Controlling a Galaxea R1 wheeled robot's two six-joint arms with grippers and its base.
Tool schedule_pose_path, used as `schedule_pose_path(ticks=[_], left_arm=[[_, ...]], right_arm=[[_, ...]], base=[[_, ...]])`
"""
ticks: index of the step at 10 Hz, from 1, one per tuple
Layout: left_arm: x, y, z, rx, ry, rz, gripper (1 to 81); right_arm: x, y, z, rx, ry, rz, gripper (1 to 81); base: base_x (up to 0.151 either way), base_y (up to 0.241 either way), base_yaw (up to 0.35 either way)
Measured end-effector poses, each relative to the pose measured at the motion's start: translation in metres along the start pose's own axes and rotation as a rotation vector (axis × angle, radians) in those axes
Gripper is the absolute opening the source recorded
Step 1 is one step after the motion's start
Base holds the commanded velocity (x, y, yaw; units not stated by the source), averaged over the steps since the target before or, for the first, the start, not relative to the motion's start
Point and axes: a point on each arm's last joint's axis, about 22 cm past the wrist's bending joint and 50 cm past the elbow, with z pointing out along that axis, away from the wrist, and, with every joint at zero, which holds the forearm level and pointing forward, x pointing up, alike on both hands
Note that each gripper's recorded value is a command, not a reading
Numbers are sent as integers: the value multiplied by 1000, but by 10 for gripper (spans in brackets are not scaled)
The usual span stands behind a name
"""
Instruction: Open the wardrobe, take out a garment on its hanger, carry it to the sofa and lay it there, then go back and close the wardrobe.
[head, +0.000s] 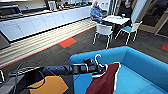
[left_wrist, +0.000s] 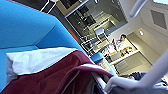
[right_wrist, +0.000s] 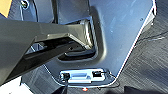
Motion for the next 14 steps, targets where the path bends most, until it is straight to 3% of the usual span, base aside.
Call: schedule_pose_path(ticks=[6,10,14], left_arm=[[30,-48,61,88,43,-15,10],[57,-93,83,194,100,-23,10],[87,-114,93,259,148,2,10]], right_arm=[[-6,0,1,-1,-18,9,811],[-4,-1,1,0,-15,9,811],[-4,-1,1,0,-15,9,811]], base=[[0,0,0],[0,0,0],[0,0,0]])
